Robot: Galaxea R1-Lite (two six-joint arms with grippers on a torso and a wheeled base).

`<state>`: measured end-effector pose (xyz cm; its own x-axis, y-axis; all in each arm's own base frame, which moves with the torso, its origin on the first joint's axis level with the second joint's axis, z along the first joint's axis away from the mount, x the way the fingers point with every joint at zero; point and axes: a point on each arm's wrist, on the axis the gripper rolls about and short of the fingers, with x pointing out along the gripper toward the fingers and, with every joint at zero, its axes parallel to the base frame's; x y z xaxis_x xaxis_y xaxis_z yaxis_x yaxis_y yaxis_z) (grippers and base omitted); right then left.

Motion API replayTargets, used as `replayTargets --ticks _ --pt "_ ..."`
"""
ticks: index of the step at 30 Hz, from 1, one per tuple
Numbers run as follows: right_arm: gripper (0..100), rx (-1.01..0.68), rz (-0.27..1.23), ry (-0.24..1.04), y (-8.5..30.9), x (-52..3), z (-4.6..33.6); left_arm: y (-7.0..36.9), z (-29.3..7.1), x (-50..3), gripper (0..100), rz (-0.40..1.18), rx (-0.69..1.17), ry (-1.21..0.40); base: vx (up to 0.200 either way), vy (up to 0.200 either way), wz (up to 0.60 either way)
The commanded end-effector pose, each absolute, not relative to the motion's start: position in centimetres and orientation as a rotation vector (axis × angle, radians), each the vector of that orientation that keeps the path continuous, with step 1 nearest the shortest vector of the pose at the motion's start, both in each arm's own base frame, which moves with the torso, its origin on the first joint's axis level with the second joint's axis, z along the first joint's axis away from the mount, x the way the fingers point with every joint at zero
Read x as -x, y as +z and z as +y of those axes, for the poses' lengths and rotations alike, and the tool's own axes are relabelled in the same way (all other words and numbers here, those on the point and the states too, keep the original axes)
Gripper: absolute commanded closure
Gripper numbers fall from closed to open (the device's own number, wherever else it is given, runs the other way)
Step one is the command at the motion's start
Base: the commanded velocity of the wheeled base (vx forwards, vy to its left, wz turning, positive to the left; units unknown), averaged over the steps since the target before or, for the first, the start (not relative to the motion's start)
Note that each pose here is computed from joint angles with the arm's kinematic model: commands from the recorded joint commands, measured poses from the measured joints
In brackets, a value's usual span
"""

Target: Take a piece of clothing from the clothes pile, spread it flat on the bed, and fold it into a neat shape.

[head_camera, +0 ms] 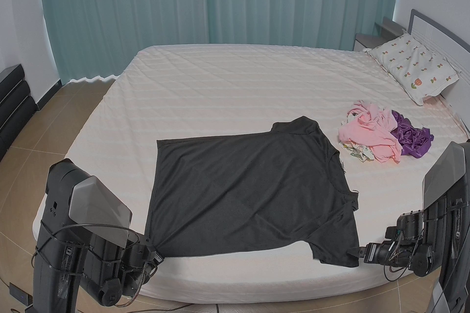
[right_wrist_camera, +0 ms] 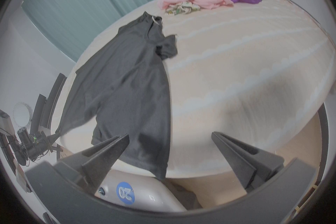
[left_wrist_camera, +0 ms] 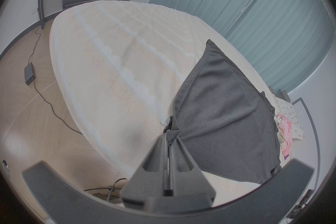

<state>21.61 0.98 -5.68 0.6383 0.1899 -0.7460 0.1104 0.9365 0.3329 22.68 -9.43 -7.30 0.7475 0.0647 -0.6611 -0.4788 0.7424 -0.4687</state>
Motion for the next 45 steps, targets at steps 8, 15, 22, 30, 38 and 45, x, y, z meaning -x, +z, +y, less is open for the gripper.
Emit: replayTargets --ticks 8,15,22,30,38,45 --pt "0 -0.356 0.944 0.111 -6.2 -20.7 3.1 -7.2 -9.5 -22.8 100 0.654 0.684 0.315 0.0 0.0 0.0" --pt "0 -0.365 0.935 0.108 -6.3 -21.0 3.0 -7.2 -9.5 -22.8 100 0.654 0.682 0.316 0.0 0.0 0.0" --pt "100 -0.401 0.917 0.096 -6.3 -21.5 3.0 -7.2 -9.5 -22.8 100 0.654 0.684 0.313 0.0 0.0 0.0" --pt "100 -0.416 0.91 0.077 -5.9 -21.4 2.7 -7.1 -9.5 -22.8 100 0.654 0.686 0.313 0.0 0.0 0.0" --pt "100 -0.439 0.855 0.033 -3.7 -21.0 1.0 -6.6 -9.4 -22.7 100 0.638 0.692 0.316 0.0 0.0 0.0" --pt "100 -0.469 0.855 0.061 -0.8 -19.9 0.3 -5.8 -9.2 -22.9 100 0.609 0.711 0.318 0.0 0.0 0.0"
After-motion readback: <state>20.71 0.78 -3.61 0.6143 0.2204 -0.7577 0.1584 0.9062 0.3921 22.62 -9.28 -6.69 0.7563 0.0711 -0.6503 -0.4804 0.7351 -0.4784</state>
